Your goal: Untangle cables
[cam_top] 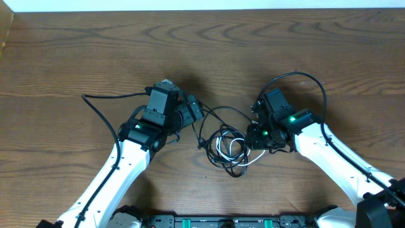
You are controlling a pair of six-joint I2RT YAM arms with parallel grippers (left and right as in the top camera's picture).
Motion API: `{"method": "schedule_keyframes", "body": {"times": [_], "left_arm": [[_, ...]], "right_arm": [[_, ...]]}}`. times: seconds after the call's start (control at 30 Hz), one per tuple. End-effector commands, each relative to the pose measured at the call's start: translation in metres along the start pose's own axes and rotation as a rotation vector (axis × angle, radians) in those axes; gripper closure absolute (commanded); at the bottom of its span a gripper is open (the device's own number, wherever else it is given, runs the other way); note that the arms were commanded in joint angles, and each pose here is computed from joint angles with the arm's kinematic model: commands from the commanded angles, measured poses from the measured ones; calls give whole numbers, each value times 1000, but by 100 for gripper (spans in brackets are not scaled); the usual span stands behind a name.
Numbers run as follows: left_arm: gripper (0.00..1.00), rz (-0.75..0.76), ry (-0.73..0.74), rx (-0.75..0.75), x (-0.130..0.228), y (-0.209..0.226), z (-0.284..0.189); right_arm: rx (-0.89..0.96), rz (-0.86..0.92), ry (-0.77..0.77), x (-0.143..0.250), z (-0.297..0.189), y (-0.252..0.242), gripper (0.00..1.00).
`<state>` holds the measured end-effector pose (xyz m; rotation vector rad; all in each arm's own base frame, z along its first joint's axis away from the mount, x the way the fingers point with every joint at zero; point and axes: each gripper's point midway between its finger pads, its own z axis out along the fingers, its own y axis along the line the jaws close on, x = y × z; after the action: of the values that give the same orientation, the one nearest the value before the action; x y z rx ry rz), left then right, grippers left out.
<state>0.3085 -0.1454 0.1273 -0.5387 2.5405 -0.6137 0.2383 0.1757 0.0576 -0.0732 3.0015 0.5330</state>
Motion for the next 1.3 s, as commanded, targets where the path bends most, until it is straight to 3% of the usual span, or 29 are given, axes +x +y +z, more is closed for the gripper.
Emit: {"method": "schedule_keyframes", "body": {"times": [0.0,0.2,0.57,0.63,0.73,0.8,0.93,1.07,1.1,1.27], "left_arm": [[4,1,-13,-2,-4,-1,-2],[4,1,-13,-2,-4,-1,-2],[4,1,-13,-2,-4,-1,-2],[4,1,-13,-2,-4,-1,-2],[4,1,-13,-2,-4,-1,-2],[4,1,-13,-2,-4,-1,-2],[4,1,-13,-2,-4,-1,-2],[4,1,-13,-2,-4,-1,-2],[4,1,-13,-2,-4,-1,-2],[4,1,-13,-2,-4,-1,-2]], "right_arm": [[60,37,39,10,12,-15,68],[78,89,74,16,28,-23,73],[110,74,80,16,45,-27,69],[114,59,92,19,52,-24,75],[171,43,100,22,60,-32,99],[234,38,83,20,59,-43,99],[342,55,-15,-3,33,-53,99],[423,56,-205,-43,-23,-44,99],[409,45,-352,-66,-65,-27,99],[227,9,-589,-88,-134,23,99]]}}
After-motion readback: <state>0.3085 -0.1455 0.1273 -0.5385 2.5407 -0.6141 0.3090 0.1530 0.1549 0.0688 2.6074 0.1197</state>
